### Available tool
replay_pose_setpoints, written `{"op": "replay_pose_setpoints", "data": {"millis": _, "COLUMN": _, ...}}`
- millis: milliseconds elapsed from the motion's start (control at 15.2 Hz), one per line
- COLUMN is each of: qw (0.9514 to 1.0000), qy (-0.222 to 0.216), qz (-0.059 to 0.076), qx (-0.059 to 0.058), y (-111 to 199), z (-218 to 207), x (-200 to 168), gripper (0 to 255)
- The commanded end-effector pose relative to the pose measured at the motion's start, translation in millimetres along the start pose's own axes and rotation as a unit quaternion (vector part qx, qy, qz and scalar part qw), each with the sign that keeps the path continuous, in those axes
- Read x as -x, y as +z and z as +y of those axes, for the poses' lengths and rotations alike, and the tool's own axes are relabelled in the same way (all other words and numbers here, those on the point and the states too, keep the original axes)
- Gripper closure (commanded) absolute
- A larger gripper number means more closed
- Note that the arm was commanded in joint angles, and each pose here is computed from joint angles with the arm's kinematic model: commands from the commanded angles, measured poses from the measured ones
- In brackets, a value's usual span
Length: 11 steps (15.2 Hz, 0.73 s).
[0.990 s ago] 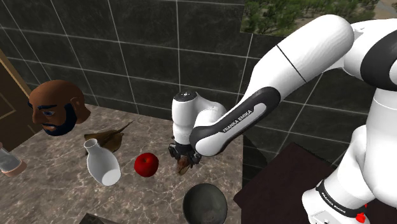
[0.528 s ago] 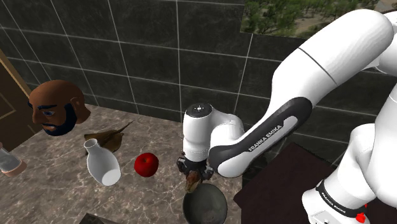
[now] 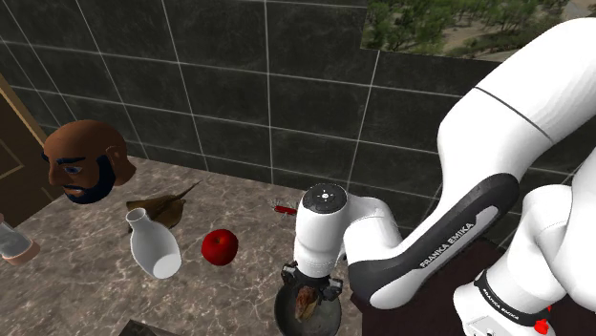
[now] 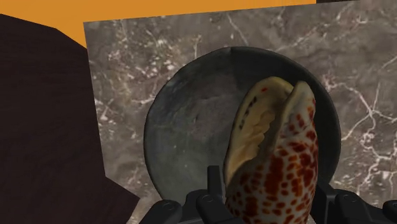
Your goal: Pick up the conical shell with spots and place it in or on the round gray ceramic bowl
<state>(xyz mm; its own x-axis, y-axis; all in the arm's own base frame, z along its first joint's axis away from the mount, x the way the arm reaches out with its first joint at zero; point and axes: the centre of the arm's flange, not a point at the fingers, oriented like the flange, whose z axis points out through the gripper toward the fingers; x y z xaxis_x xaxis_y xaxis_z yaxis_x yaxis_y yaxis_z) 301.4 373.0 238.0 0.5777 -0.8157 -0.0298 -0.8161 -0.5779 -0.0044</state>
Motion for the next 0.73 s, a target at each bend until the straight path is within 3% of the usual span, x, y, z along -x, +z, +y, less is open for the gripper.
{"op": "replay_pose_setpoints", "data": {"millis": 0, "qw": 1.0, "qy": 0.0, "qz": 0.0, "qx": 0.0, "y": 10, "z": 3, "x": 1, "gripper": 255}}
{"op": "replay_pose_setpoints", "data": {"millis": 660, "qw": 1.0, "qy": 0.0, "qz": 0.0, "qx": 0.0, "y": 52, "z": 3, "x": 0, "gripper": 255}}
